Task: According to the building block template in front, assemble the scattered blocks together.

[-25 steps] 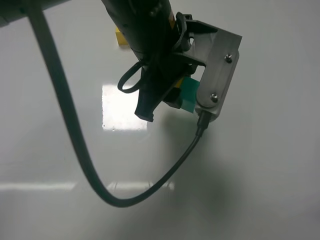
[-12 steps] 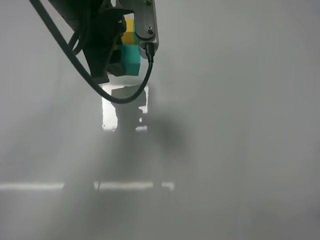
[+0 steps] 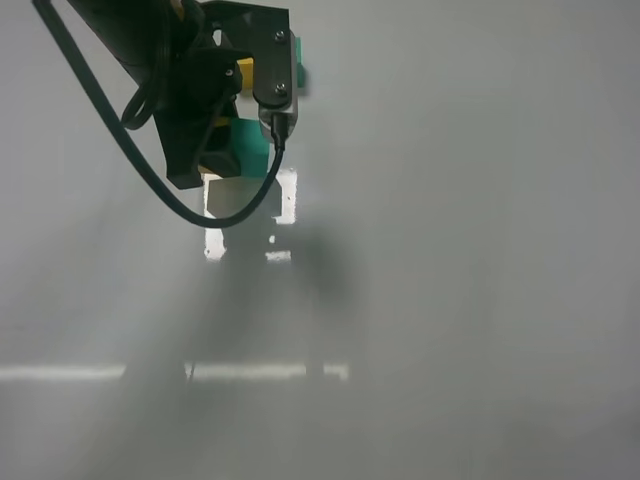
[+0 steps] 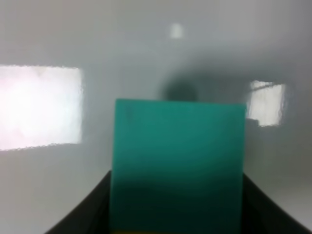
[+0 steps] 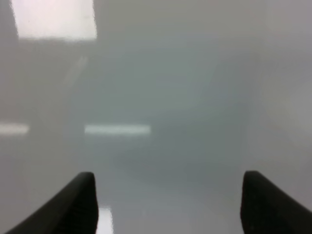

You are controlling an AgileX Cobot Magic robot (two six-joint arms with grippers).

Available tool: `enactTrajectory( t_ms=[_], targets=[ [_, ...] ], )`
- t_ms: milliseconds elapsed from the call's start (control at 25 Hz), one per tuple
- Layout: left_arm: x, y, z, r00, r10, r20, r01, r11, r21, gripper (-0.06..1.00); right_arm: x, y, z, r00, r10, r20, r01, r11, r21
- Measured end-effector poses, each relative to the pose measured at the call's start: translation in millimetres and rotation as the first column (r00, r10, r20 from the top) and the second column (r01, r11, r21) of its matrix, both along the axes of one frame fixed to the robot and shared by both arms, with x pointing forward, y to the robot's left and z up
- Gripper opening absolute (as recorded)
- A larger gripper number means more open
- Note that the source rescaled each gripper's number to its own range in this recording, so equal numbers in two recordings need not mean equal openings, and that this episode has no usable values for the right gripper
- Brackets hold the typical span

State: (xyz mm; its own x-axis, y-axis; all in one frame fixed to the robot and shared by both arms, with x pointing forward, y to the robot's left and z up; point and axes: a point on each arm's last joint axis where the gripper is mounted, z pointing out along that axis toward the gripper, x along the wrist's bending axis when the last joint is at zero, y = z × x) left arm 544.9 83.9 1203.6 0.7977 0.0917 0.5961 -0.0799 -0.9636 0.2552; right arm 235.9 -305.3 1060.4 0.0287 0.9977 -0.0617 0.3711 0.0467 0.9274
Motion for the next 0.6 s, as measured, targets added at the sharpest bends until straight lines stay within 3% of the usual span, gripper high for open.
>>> enactTrajectory(
  t_ms=[280,600],
  targets=[
    [11.7,10.6,-11.5,0.999,0.031,-0.024,-0.031,0.999,-0.012,0.02,0.0,0.0,0.0,1.000,0.000,0.000,0.000,1.000,0.000],
    [13.6,4.0,-10.1,1.000,0.009,-0.003,-0.009,0.997,-0.082,0.02,0.0,0.0,0.0,1.000,0.000,0.000,0.000,1.000,0.000]
  ],
)
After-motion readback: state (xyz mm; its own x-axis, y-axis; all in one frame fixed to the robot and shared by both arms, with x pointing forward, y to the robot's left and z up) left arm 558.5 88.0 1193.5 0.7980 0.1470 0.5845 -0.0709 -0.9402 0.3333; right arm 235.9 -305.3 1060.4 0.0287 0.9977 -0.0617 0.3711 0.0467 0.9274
